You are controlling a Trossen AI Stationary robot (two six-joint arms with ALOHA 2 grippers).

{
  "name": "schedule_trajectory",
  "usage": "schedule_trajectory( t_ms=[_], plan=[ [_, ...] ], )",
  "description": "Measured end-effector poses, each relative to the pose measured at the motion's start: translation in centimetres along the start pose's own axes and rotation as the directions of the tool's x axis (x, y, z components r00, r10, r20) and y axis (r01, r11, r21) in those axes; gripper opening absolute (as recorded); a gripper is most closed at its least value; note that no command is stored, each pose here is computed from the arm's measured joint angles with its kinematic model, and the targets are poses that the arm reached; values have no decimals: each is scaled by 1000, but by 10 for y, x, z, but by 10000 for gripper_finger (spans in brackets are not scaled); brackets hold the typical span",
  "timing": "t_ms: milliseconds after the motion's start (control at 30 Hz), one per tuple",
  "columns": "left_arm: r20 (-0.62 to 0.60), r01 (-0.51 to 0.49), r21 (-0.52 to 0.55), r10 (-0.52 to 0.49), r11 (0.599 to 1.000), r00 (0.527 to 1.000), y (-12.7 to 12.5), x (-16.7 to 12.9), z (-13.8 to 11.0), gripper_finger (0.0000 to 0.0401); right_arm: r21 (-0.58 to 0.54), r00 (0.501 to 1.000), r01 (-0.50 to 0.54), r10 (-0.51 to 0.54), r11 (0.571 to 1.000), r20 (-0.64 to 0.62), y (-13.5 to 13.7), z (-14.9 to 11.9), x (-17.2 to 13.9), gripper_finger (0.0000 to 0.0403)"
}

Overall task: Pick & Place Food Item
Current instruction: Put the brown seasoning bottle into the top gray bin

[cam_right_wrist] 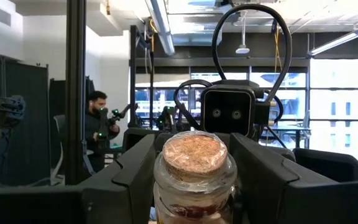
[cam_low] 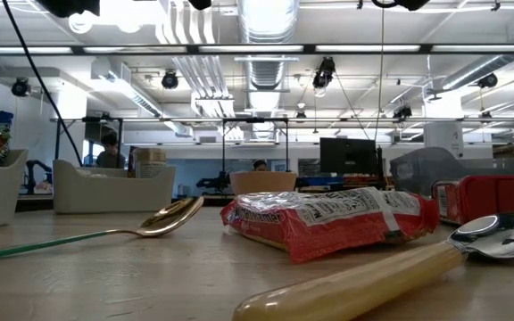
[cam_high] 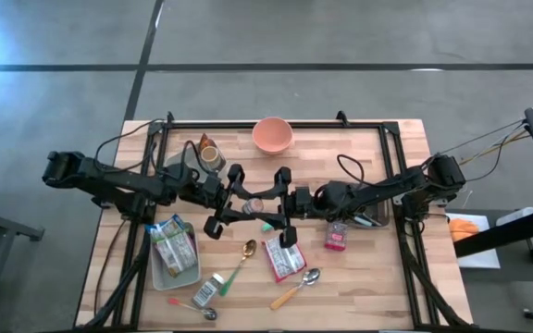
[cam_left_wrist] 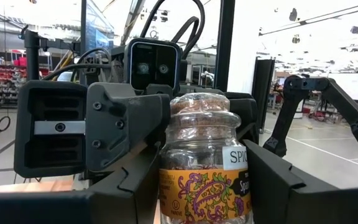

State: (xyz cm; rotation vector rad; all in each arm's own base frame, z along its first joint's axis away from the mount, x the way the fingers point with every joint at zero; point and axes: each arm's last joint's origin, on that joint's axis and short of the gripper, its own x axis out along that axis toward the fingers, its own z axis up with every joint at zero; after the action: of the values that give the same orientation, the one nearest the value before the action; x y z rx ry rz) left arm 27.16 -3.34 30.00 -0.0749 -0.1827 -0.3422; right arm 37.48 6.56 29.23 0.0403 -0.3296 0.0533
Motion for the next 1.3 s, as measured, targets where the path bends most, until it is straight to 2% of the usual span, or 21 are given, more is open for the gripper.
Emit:
schedule_trajectory(
  t_ms=[333, 567, 733, 933, 1100, 1300],
  plan=[
    [1, 6, -10, -6, 1000, 1000, 0, 0, 0, 186, -3, 1000, 3, -3, 1000, 0, 0, 0, 0, 173],
    [2, 20, -55, -20, 998, 1000, -1, 0, 1, 267, -5, 1000, 8, -8, 1000, 0, 0, 0, 0, 173],
    [-18, 21, -72, -22, 997, 1000, -1, -1, 0, 299, -7, 1000, 8, -8, 1000, -1, 0, 1, -1, 173],
    [-101, 14, -101, -24, 995, 995, -1, -2, -6, 311, 12, 999, 7, -6, 1000, -34, 0, -1, -1, 173],
    [-219, -20, -124, -8, 992, 976, -1, -6, -14, 312, 25, 996, 12, -10, 1000, -91, -2, -9, -1, 173],
    [-275, -27, -131, -10, 991, 961, -1, -9, -18, 312, 28, 997, 4, -2, 1000, -73, 0, -3, 1, 173]
  ],
)
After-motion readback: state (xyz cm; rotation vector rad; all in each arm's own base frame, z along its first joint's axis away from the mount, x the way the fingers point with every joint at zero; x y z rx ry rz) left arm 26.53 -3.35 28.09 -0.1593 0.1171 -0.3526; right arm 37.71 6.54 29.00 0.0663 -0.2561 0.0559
